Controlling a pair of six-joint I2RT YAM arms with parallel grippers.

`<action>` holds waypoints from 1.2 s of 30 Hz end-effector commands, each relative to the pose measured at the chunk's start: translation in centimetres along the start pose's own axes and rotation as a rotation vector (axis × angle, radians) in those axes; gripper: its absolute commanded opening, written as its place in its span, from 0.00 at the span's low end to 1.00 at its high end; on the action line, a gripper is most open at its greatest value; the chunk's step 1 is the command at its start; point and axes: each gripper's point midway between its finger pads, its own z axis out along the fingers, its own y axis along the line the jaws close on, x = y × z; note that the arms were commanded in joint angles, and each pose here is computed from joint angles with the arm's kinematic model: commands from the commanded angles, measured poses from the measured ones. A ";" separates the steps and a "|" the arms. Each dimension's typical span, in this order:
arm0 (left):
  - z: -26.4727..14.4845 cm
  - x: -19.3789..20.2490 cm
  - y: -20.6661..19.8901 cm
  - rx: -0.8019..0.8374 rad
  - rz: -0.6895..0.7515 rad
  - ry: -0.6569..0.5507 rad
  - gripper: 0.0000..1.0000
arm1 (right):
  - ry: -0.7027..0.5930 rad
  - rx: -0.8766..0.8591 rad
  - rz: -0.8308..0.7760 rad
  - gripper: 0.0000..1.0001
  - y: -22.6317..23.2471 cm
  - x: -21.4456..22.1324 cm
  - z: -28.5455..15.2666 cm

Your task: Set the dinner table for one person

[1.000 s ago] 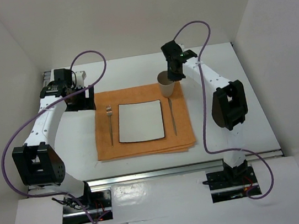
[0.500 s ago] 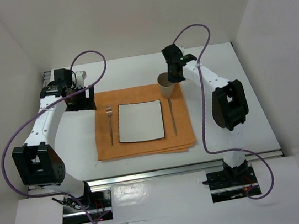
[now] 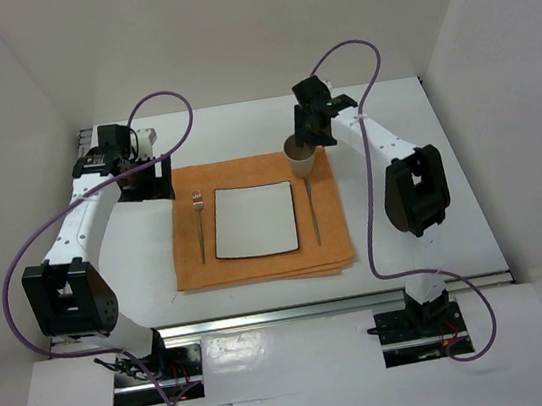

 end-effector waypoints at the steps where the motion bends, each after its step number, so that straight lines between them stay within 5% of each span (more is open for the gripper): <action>1: -1.2 -0.7 -0.2 0.016 0.014 -0.046 0.91 | -0.040 -0.031 -0.014 0.65 1.1 -1.7 -0.5; 14: -1.2 -0.7 -0.2 0.016 0.014 -0.046 0.91 | -0.193 -0.087 0.002 0.66 1.9 -7.7 -6.1; 19: -1.2 -0.7 -0.2 0.016 0.014 -0.046 0.91 | -0.283 -0.121 0.044 0.78 1.1 -10.2 -11.3; 25: -2.0 -0.9 1.8 -0.043 0.001 -0.066 0.91 | -0.202 -0.004 0.203 1.00 -8.4 -5.3 -12.8; 28: -2.9 -0.7 4.1 -0.088 -0.038 -0.077 0.92 | -0.081 0.051 0.283 1.00 -12.9 0.8 -11.9; 36: -4.8 4.9 10.0 -0.219 -0.124 0.003 0.94 | -0.072 0.029 0.431 1.00 -16.1 9.0 -15.7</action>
